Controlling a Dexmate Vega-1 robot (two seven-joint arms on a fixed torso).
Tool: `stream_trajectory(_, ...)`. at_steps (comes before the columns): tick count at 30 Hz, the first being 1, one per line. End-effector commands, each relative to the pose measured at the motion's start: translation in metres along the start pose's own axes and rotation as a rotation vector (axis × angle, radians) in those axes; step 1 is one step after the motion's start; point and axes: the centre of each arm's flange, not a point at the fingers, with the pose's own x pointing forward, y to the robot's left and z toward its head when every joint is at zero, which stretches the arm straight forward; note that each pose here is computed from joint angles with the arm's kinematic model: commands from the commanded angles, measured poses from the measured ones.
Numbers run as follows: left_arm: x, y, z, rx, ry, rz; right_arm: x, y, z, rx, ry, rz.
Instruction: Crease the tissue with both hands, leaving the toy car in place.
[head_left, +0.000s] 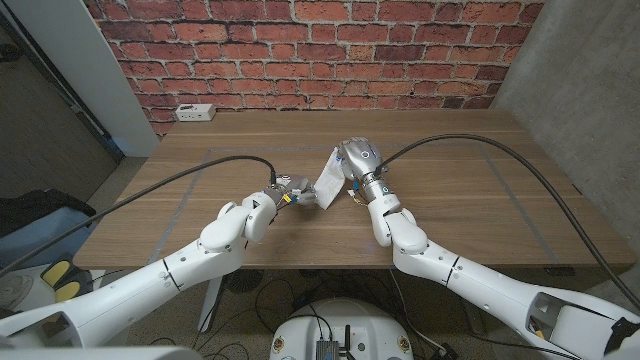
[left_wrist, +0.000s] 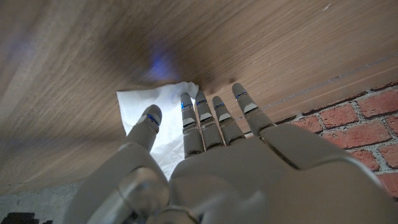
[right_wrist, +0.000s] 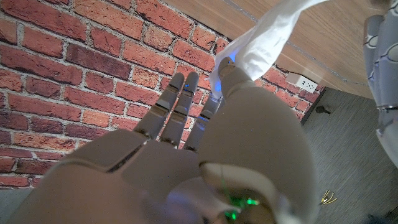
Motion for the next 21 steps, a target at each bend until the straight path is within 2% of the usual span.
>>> stream_trajectory(1,0.009,-0.004,0.000,0.045,0.043,-0.091,0.000,0.002,-0.001,0.044,-0.054,0.024)
stream_trajectory(6,0.010,-0.002,-0.001,0.042,0.045,-0.086,-0.004,0.003,-0.002,0.054,-0.101,0.067)
stream_trajectory(14,0.011,0.000,0.000,0.035,0.036,-0.076,-0.008,0.004,-0.001,0.080,-0.158,0.080)
stream_trajectory(21,0.010,0.002,0.001,0.030,0.033,-0.066,-0.010,0.008,0.002,0.081,-0.180,0.138)
